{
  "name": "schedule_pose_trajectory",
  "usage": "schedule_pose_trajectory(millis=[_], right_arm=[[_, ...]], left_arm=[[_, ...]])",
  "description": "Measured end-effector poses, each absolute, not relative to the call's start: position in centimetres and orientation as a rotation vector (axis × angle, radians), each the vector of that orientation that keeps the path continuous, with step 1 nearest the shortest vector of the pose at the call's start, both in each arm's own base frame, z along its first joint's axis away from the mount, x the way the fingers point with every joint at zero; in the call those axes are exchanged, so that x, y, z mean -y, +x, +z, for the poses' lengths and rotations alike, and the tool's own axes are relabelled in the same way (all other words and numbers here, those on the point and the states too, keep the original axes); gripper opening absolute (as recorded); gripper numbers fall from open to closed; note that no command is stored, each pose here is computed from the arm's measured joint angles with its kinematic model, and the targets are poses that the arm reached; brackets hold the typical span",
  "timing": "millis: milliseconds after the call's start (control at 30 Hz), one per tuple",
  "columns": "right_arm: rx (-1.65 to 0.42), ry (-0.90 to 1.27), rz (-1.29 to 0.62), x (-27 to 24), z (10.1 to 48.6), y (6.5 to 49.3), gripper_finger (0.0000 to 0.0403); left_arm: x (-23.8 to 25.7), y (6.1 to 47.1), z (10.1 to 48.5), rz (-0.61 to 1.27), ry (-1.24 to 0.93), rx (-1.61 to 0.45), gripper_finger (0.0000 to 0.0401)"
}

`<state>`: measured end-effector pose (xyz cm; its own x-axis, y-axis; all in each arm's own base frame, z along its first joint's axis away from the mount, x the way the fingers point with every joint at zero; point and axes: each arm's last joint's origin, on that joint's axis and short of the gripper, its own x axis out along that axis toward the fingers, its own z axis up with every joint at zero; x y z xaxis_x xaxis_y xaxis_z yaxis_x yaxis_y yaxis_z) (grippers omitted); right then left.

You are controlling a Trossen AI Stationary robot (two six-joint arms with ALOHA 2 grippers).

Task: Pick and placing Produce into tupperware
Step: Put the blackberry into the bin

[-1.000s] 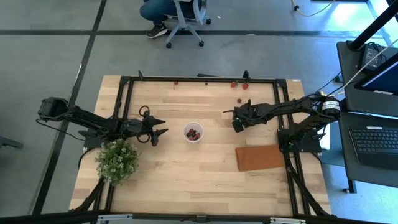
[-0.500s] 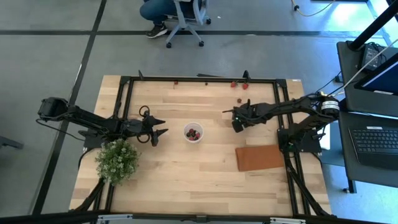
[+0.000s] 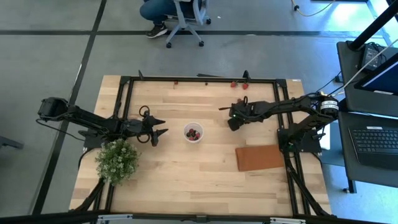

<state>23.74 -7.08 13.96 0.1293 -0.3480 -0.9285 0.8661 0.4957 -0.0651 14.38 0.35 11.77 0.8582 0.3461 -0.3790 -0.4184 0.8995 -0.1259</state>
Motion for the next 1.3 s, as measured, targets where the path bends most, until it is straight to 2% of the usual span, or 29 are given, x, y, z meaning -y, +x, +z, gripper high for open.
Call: schedule_pose_trajectory(millis=[233,400,567,800,1300], right_arm=[[-1.032,0.602,-1.013,7.3,14.7,24.4,0.0243],[-0.976,0.604,-1.022,7.5,14.9,24.8,0.0284],[-0.893,0.668,-1.083,7.6,15.0,25.0,0.0287],[-0.884,0.658,-1.116,8.0,14.8,24.8,0.0275],[-1.002,0.695,-1.096,8.9,11.4,25.6,0.0271]], left_arm=[[-0.4,14.4,11.8,0.405,-0.208,-0.358,0.0215],[-0.4,14.4,11.8,0.405,-0.208,-0.358,0.0215],[-0.4,14.4,11.8,0.405,-0.209,-0.358,0.0215],[-0.4,14.4,11.8,0.405,-0.209,-0.358,0.0215],[-0.4,14.4,11.8,0.409,-0.232,-0.353,0.0215]])
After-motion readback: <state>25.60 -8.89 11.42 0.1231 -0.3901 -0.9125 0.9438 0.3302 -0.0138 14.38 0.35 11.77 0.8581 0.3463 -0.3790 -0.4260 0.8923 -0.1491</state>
